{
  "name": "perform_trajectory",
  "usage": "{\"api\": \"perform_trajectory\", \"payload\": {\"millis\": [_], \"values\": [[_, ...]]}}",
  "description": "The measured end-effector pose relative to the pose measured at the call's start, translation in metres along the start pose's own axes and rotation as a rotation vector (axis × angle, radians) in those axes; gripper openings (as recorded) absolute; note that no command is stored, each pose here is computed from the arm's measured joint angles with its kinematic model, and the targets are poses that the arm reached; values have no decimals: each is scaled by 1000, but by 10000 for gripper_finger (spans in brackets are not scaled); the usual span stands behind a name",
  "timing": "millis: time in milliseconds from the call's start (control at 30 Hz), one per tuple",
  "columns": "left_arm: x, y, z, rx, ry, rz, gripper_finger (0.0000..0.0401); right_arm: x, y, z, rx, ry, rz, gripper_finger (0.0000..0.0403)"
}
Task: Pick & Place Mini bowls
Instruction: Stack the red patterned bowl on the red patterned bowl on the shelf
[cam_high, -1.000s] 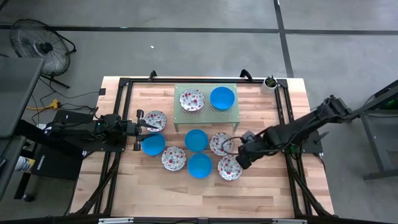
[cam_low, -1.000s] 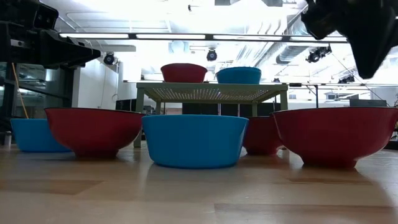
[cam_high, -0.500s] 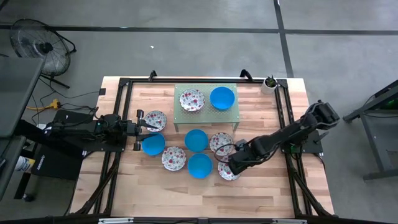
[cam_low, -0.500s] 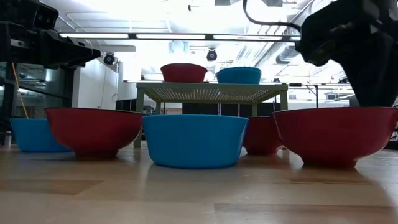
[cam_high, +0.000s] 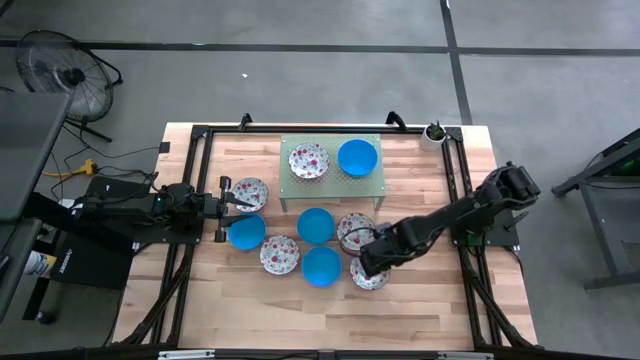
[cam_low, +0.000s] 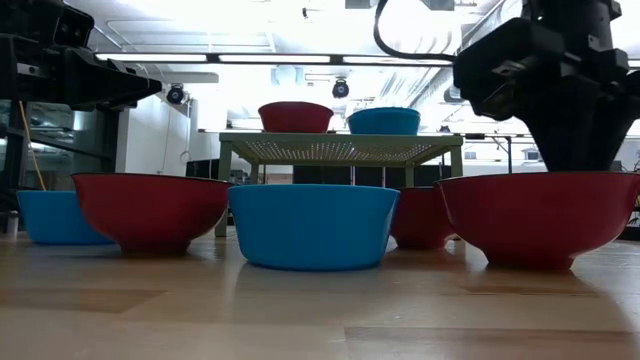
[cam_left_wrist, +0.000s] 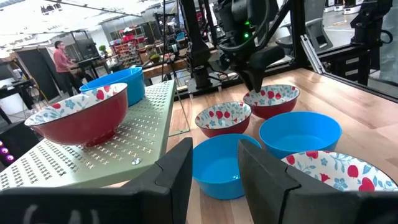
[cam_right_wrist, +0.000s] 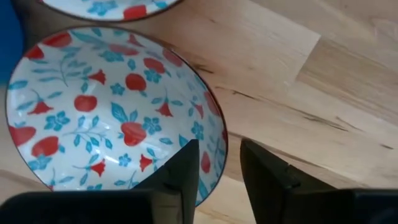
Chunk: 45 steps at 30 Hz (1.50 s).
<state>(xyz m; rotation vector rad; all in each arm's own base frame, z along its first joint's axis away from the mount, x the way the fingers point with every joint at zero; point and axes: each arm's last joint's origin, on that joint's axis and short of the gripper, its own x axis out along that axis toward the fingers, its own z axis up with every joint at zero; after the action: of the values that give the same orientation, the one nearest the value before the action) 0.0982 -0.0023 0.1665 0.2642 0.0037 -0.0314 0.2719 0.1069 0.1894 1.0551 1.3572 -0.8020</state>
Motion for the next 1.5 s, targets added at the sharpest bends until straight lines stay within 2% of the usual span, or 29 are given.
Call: {"api": "perform_trajectory", "payload": {"millis": [167, 367, 567, 900, 1267, 1500], "values": [[0, 0, 0, 0, 0, 0, 124, 1, 1, 1, 1, -6, 5, 85], [0, 0, 0, 0, 0, 1, 124, 14, 5, 2, -12, 2, -22, 81], [0, 0, 0, 0, 0, 0, 124, 14, 5, 2, -21, 1, -18, 73], [0, 0, 0, 0, 0, 0, 124, 4, 1, 1, -55, -5, -18, 9], [0, 0, 0, 0, 0, 0, 124, 2, -1, 0, -153, 14, -21, 3], [0, 0, 0, 0, 0, 0, 124, -16, -6, -1, -186, 14, 30, 0]]}}
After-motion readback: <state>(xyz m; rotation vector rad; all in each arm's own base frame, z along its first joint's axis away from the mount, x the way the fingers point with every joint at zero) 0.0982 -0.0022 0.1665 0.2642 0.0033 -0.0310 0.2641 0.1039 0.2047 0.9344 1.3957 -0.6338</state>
